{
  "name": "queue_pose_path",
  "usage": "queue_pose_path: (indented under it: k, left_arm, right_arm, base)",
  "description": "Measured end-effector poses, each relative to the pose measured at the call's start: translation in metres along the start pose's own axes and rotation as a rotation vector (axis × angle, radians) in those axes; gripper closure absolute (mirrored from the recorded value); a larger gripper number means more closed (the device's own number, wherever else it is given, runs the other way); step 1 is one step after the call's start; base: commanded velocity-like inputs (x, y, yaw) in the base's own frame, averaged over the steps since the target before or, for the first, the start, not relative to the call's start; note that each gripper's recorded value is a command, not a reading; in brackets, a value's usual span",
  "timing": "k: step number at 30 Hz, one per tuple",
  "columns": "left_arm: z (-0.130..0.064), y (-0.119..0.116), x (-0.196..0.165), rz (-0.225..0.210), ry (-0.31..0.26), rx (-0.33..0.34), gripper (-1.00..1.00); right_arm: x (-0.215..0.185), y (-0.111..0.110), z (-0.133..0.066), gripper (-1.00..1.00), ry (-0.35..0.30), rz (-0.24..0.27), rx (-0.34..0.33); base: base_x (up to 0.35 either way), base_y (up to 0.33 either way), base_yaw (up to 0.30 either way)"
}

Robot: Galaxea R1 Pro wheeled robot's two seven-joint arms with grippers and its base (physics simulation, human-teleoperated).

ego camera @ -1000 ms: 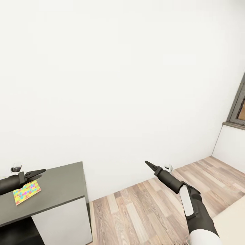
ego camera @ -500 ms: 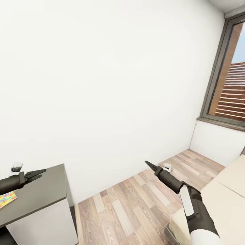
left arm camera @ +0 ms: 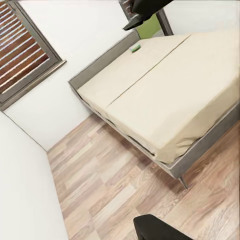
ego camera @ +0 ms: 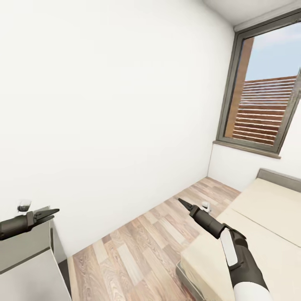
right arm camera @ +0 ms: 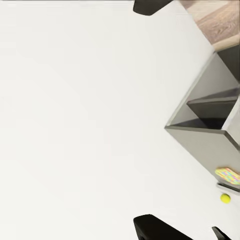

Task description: Put all the toys in the child's room - the three board games (two on the bed and one on the table), the two jigsaw puzzles on the table, and the tennis ball on the table - inside the toy box on the table in the child's room.

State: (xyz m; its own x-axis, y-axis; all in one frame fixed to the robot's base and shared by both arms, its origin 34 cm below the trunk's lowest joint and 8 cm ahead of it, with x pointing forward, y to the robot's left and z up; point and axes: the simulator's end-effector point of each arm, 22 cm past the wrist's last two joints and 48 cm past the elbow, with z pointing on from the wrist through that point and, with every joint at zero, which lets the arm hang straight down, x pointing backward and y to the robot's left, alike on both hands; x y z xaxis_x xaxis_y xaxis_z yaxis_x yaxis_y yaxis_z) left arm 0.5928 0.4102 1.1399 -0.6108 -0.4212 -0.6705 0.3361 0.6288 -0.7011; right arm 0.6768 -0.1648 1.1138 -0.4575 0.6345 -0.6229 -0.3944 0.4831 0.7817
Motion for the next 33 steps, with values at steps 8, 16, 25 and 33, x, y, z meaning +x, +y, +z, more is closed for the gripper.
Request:
queue_pose_path:
  k: [8,16,25,33]
  left_arm:
    - [0.009,-0.003,0.006,-0.007,0.014,0.012,-1.0]
    - [0.018,-0.007,0.013,-0.001,0.043,0.023,-1.0]
    - [0.018,-0.009,0.013,0.0,0.044,0.028,-1.0]
    - [0.019,-0.009,0.014,0.0,0.046,0.03,-1.0]
  right_arm:
    - [0.002,-0.002,0.0,-1.0,0.003,0.004,0.003]
    - [0.003,-0.001,0.001,-1.0,0.004,0.007,0.0]
    - [0.008,-0.003,0.004,-1.0,0.009,0.013,0.014]
    - [0.009,-0.006,0.004,-1.0,0.009,0.013,0.03]
  base:
    - [-0.02,-0.158,-0.277]
    - [-0.001,-0.058,-0.277]
    - [0.0,-0.006,-0.277]
    - [0.0,0.0,-0.277]
